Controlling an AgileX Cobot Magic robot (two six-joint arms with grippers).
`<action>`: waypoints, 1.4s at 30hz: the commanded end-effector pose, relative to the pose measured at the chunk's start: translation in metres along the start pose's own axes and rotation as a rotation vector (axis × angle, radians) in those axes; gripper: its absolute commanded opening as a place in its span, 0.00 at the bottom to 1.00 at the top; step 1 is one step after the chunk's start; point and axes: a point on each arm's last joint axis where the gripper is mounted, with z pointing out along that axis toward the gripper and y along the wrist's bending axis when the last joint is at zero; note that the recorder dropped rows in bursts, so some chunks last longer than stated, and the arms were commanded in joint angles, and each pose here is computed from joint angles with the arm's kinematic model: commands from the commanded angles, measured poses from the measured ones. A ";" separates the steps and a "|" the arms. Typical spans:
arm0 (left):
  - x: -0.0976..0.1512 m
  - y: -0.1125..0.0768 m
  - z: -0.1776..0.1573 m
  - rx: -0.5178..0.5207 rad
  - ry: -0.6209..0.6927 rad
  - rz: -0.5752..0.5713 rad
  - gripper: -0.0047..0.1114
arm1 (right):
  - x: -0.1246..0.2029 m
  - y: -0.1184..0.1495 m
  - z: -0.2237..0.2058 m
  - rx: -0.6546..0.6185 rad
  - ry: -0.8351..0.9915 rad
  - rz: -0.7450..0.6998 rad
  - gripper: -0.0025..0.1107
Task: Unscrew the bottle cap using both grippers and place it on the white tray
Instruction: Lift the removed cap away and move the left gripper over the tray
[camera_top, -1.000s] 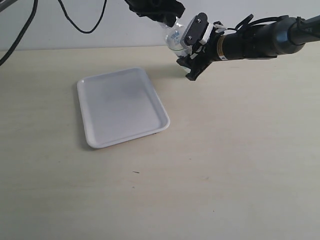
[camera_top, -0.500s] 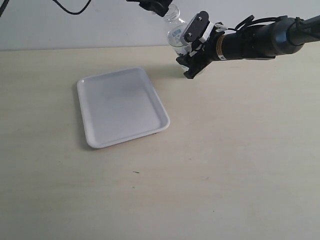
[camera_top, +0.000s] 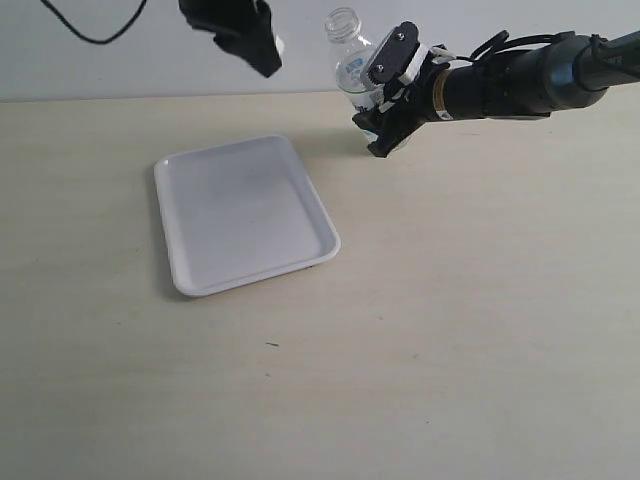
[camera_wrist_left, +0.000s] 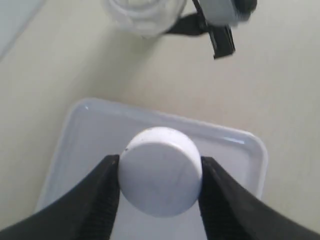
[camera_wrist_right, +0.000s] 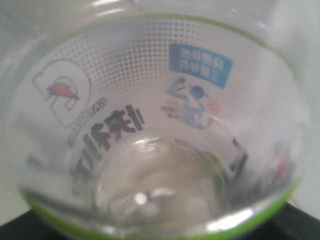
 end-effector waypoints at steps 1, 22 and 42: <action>0.024 -0.006 0.030 0.063 0.096 0.006 0.04 | 0.014 0.003 0.004 0.001 0.057 -0.008 0.02; 0.057 0.000 0.125 -0.105 0.221 0.121 0.04 | 0.015 0.003 0.004 0.010 0.068 -0.009 0.02; 0.077 0.007 0.154 -0.077 0.275 0.087 0.04 | 0.014 0.003 0.004 0.008 0.066 -0.009 0.02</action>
